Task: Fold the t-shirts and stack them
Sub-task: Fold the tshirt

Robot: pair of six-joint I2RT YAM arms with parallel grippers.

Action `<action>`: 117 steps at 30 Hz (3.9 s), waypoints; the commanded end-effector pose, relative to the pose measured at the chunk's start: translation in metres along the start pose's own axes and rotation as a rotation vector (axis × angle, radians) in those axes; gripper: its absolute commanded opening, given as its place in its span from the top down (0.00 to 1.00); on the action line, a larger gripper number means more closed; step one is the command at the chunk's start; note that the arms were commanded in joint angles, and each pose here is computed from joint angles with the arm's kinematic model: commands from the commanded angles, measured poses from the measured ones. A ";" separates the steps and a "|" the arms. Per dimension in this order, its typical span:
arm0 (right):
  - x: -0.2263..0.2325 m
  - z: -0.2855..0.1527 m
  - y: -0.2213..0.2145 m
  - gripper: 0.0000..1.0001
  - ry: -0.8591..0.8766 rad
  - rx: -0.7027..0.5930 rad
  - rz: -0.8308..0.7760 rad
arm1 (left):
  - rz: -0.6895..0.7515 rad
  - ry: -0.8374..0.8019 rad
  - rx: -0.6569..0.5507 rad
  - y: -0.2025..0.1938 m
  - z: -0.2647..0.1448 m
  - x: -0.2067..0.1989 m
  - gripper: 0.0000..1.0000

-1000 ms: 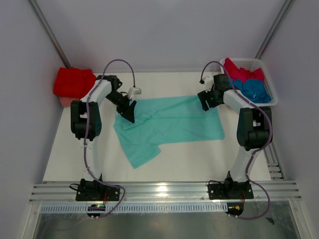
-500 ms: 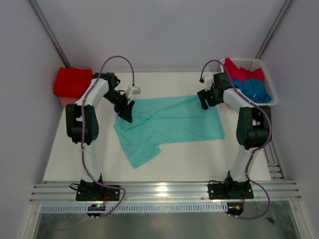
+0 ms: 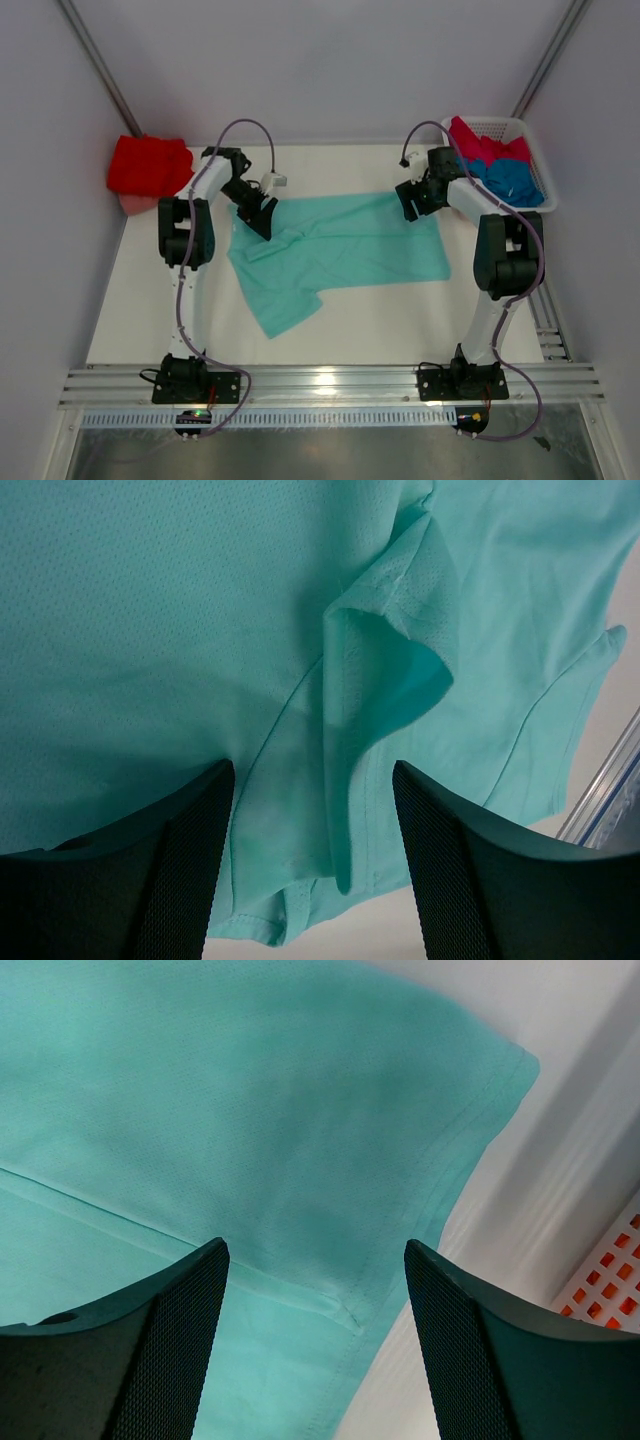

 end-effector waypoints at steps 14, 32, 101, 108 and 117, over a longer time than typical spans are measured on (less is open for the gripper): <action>-0.007 0.005 0.018 0.25 -0.001 -0.025 0.013 | 0.046 -0.066 0.080 -0.020 -0.012 -0.034 0.34; -0.007 0.015 0.013 0.25 0.013 0.003 0.016 | 0.118 -0.197 0.154 -0.030 -0.020 -0.088 0.36; -0.011 0.009 0.016 0.25 -0.011 -0.006 -0.003 | 0.275 0.522 -0.137 0.094 -0.053 -0.011 0.15; -0.010 0.010 0.015 0.25 -0.005 -0.006 -0.003 | 0.206 0.506 -0.083 0.082 -0.028 0.007 0.15; -0.011 0.011 0.016 0.25 -0.008 -0.008 0.001 | 0.163 0.483 -0.059 0.074 -0.005 0.017 0.16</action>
Point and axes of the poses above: each gripper's point midway between its finger pads, its own z axis out along the fingers, its own x axis along the line the jaws close on, y = z × x, the point moved 2 cm from there along -z, back along the fingers, and after that the axes turned 6 degrees about -z, right-handed, at the moved point
